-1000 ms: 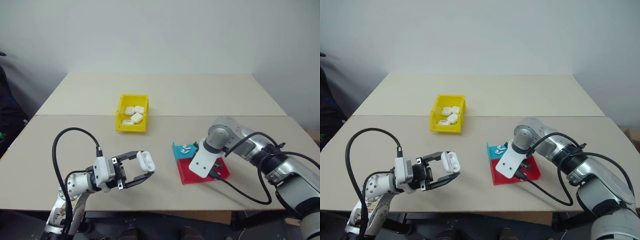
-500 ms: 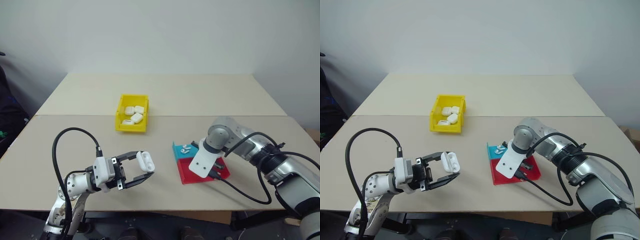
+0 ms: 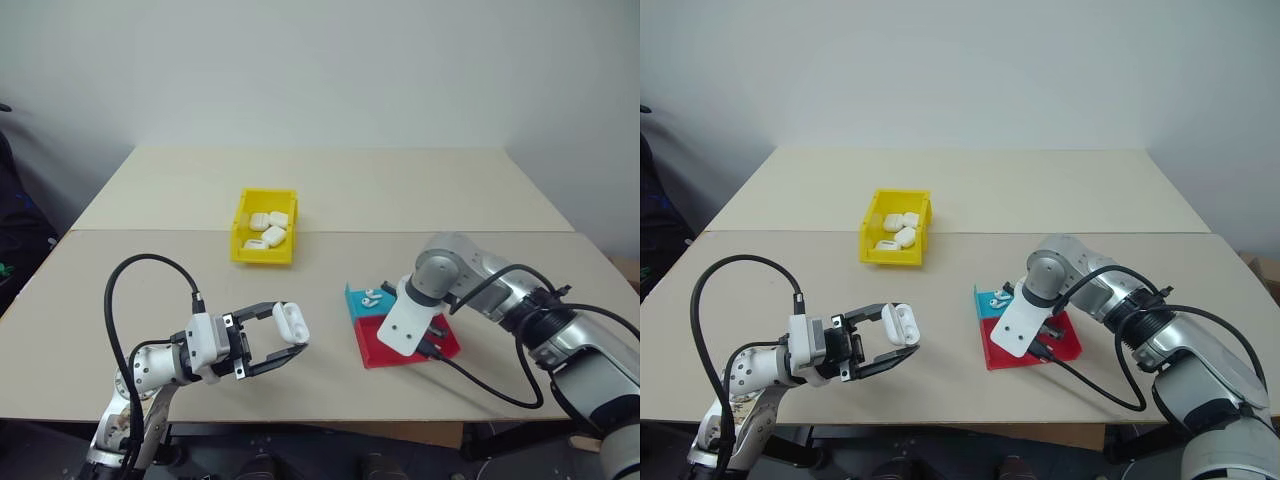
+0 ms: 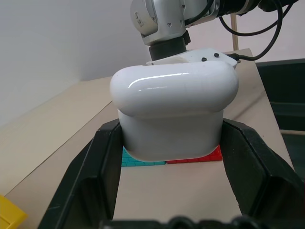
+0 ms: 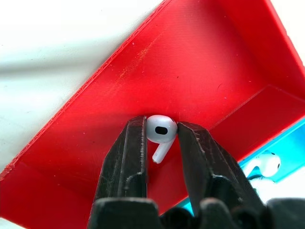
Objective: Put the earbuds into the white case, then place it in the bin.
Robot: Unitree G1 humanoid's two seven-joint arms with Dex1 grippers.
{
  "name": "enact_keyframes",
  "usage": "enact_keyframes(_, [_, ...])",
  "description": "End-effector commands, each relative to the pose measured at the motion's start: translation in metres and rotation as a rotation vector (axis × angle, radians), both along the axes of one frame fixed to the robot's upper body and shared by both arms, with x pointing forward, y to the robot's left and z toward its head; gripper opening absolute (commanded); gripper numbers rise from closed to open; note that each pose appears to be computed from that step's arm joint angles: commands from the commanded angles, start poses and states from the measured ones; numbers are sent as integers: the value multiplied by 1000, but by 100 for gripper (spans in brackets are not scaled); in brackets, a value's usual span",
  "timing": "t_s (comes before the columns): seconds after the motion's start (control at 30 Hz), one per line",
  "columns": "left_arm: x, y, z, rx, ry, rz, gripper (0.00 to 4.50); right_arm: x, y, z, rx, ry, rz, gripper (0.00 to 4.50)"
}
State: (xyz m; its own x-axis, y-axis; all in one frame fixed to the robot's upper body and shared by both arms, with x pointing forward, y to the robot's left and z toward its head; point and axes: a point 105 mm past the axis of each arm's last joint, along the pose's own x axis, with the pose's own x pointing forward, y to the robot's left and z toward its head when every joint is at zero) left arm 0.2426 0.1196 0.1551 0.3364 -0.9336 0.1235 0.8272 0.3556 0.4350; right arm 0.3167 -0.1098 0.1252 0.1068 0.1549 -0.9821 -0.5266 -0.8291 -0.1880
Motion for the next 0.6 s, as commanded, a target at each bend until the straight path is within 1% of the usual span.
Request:
enact_keyframes(0.03, [-2,-2,10,-4,-59,-7,277,-2,0,8,4,-4,11,63])
enact_keyframes(0.27, [-1,-1,10,-6,-59,-5,277,-6,1,13,32,-8,12,63])
enact_keyframes(0.33, [0,-2,14,-21,-69,-10,277,-8,2,20,72,-14,0,63])
enact_keyframes(0.4, [1,-4,21,-50,-84,-17,277,-14,5,32,149,3,-30,63])
enact_keyframes(0.57, [2,-16,50,-154,-123,-78,277,-32,3,83,441,82,-154,63])
enact_keyframes(0.6, [1,-19,55,-171,-129,-103,277,-33,-1,96,523,83,-191,63])
